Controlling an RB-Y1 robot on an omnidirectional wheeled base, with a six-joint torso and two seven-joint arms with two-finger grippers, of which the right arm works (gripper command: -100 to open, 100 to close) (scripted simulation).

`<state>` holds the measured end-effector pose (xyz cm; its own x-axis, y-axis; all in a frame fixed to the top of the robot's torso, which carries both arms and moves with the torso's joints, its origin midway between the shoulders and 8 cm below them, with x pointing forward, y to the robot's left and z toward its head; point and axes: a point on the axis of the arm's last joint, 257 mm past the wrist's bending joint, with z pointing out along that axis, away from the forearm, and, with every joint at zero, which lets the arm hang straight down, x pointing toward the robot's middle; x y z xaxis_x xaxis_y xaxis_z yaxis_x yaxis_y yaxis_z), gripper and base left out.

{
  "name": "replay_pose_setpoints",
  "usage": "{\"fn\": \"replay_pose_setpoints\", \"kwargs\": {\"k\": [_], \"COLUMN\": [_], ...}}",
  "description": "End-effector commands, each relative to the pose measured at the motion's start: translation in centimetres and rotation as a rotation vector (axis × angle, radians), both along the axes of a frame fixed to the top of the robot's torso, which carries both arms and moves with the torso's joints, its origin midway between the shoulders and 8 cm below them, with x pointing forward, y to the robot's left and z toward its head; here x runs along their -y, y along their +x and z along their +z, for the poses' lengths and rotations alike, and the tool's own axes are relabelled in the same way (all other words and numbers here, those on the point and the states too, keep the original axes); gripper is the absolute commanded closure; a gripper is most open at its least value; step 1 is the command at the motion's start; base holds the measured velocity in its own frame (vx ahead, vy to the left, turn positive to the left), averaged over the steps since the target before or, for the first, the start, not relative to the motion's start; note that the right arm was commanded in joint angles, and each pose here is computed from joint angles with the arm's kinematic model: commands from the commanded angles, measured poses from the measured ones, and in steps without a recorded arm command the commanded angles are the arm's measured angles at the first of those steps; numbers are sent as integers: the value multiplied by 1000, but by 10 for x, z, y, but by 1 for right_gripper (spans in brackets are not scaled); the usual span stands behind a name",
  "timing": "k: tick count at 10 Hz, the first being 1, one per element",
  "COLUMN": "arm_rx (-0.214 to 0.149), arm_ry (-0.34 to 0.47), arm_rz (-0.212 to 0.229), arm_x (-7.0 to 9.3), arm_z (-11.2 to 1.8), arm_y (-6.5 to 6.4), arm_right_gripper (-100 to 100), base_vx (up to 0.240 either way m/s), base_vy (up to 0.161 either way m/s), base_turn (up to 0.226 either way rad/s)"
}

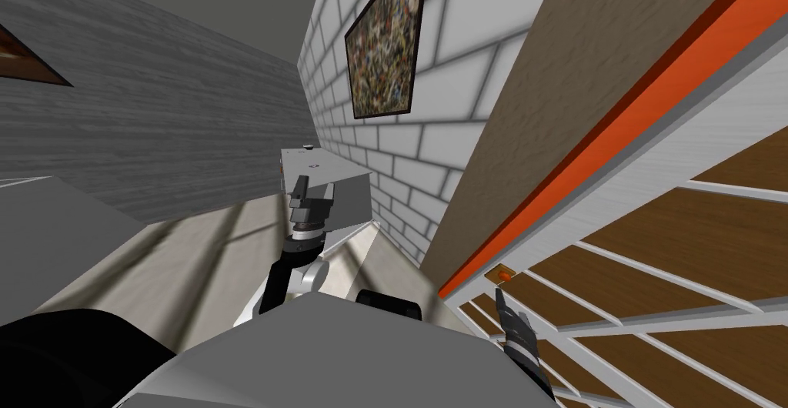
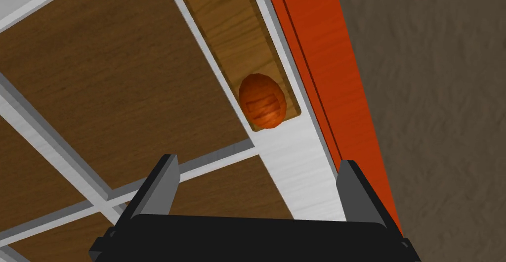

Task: Pull the door open

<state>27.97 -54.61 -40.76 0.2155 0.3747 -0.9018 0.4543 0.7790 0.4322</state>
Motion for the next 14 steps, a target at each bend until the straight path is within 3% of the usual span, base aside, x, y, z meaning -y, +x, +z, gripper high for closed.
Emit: {"fn": "replay_pose_setpoints", "kwargs": {"k": [1, 3, 14], "arm_rx": [-22, -67, -227], "arm_ry": [-39, -116, -382], "arm_rz": [-2, -10, -27], "arm_x": [4, 12, 33], "arm_z": [1, 2, 8], "arm_y": [-5, -17, -48], "arm_right_gripper": [-100, -100, -100], "base_vx": [3, 4, 0], "base_vy": [44, 55, 36], "base_turn": [9, 20, 10]}}
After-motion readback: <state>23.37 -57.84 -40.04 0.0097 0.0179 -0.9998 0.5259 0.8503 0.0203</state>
